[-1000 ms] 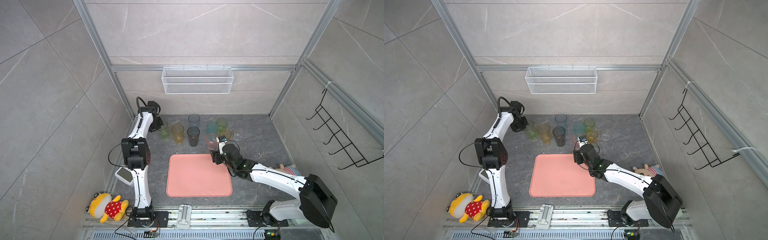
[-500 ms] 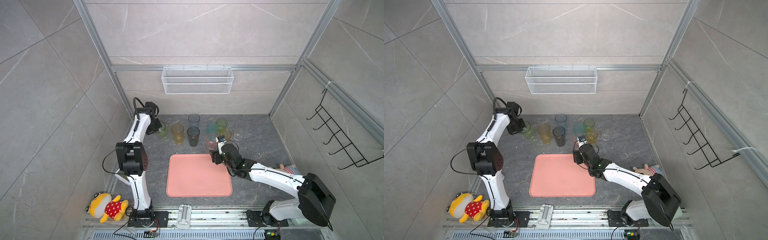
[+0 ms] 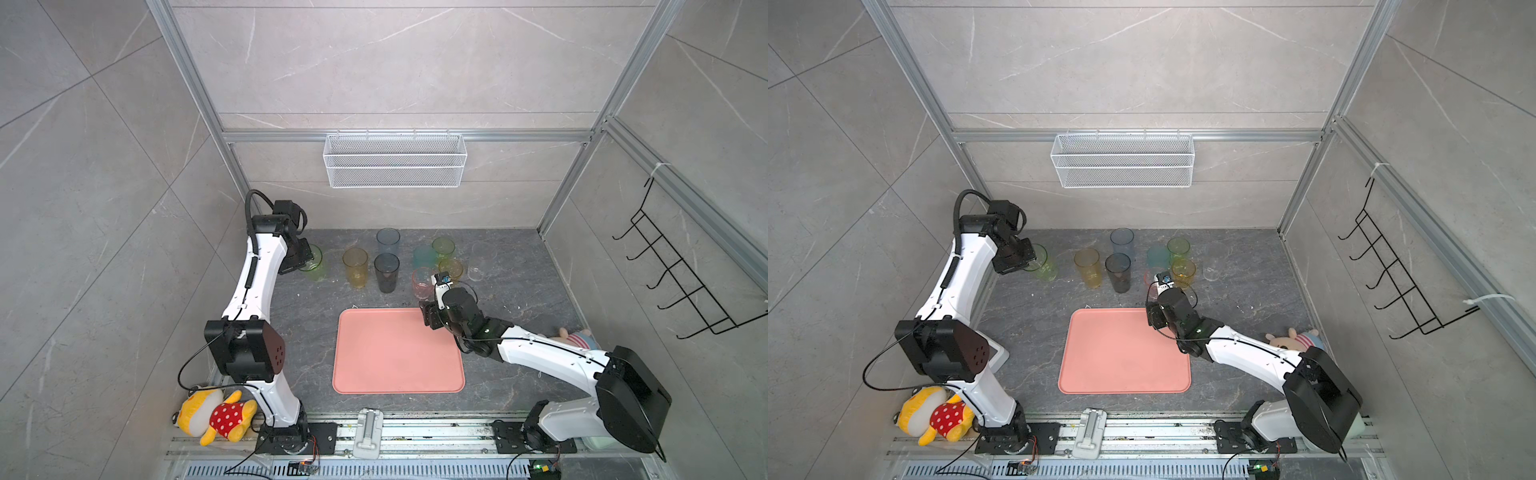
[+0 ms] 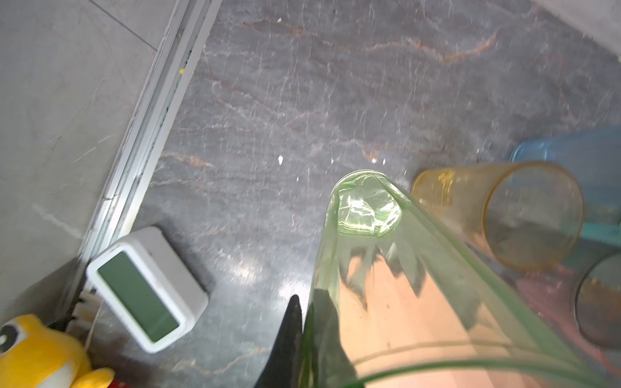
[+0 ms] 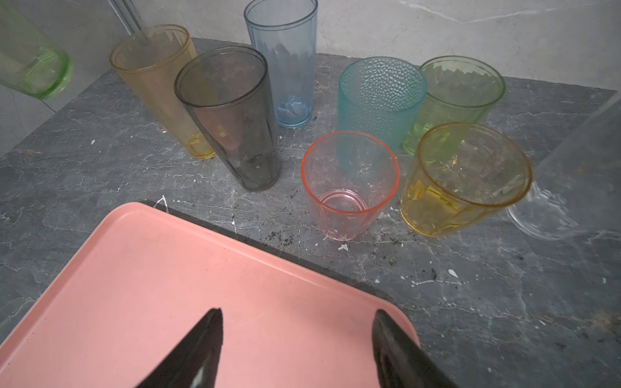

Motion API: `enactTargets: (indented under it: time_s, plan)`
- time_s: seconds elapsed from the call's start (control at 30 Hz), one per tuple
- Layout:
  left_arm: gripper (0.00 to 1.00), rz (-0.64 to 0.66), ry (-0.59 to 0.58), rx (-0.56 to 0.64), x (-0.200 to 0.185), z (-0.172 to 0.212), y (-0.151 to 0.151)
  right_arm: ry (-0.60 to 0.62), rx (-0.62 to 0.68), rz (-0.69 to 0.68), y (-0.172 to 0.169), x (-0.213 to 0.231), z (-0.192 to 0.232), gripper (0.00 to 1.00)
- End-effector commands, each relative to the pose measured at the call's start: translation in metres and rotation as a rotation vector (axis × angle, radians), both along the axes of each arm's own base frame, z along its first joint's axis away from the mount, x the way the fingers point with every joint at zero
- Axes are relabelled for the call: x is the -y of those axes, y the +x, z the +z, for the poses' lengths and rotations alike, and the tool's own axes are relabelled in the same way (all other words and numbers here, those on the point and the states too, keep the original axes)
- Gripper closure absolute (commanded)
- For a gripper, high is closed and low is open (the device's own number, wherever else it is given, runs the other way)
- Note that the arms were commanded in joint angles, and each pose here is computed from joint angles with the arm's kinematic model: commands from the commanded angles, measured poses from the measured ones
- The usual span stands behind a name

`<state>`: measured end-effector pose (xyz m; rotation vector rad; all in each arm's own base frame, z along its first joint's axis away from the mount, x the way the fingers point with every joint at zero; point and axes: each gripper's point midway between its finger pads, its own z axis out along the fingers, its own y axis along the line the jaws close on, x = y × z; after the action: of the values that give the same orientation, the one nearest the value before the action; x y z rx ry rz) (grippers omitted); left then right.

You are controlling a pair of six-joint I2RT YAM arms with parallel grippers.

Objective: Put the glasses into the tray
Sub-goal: 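Lift the green cup with left gripper and carry it toward the tray, then lower the green cup onto the tray corner and open the left gripper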

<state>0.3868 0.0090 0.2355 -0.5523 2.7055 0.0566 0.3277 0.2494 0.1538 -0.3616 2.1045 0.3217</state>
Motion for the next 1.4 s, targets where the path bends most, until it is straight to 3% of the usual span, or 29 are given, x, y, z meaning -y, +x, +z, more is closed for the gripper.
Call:
enactTargets:
  time_s: [0.0, 0.13, 0.47, 1.0, 1.37]
  plan:
    - [1.0, -0.062, 0.002, -0.029, 0.002, 0.015, -0.032, 0.007, 0.003, -0.02, 0.003, -0.002, 0.006, 0.29]
    - [1.0, -0.109, -0.041, -0.046, 0.015, 0.013, -0.05, 0.013, 0.001, -0.023, 0.003, -0.002, 0.006, 0.29]
    - [1.0, -0.261, -0.026, -0.131, 0.056, -0.01, -0.077, 0.025, -0.002, -0.017, 0.002, -0.004, 0.006, 0.29]
    - [1.0, -0.341, -0.004, -0.22, 0.103, -0.059, -0.072, 0.023, -0.002, -0.019, 0.002, -0.003, 0.006, 0.29]
    - [1.0, -0.316, 0.004, -0.266, 0.107, -0.091, -0.063, 0.021, -0.008, -0.016, 0.003, -0.005, 0.005, 0.29]
